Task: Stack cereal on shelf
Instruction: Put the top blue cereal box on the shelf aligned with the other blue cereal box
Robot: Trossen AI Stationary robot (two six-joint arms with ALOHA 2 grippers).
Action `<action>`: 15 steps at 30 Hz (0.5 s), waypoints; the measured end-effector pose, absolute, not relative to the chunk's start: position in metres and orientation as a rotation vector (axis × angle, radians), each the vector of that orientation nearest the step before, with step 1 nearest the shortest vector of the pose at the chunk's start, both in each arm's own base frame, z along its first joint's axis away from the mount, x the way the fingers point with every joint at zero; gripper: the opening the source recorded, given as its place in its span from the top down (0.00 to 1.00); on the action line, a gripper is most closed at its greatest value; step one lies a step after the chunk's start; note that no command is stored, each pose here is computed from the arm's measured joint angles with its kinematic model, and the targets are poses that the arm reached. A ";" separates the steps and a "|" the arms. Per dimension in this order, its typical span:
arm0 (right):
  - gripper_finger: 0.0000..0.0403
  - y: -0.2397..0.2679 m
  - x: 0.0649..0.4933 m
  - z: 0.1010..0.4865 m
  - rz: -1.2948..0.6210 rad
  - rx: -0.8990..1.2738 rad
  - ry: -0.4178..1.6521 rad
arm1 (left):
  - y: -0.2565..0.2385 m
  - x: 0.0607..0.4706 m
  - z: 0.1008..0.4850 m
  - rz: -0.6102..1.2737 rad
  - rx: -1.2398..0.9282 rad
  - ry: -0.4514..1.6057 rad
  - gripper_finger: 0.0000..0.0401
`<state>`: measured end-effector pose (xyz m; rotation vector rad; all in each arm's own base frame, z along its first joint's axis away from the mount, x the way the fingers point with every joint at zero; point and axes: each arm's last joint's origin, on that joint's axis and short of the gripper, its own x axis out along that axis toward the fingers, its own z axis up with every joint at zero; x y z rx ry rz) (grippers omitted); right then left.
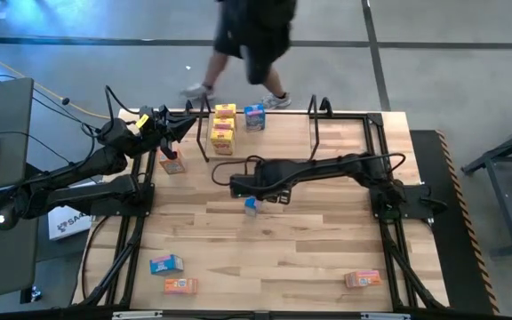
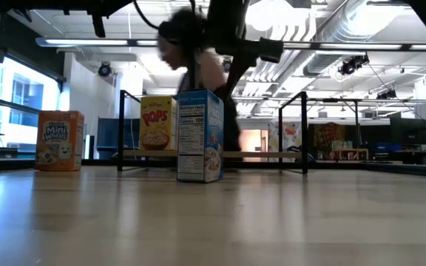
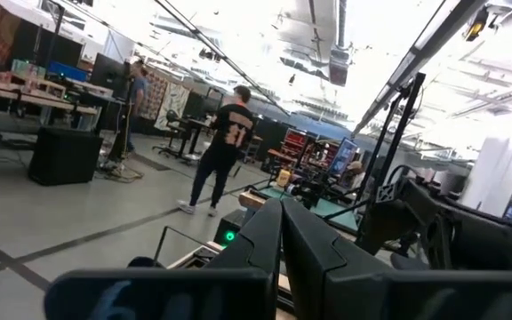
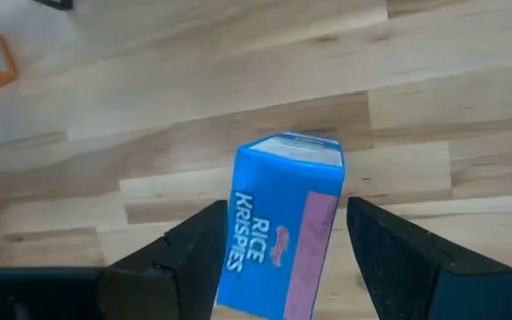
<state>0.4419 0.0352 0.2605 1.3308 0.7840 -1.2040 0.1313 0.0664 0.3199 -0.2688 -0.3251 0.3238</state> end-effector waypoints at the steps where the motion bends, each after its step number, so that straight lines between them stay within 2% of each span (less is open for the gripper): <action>1: 0.45 0.035 0.443 0.258 -1.208 1.329 0.777 | 0.066 0.131 0.320 0.324 -0.268 -0.325 0.99; 15: 0.45 0.037 0.451 0.240 -1.205 1.325 0.836 | 0.067 0.133 0.319 0.332 -0.268 -0.319 0.99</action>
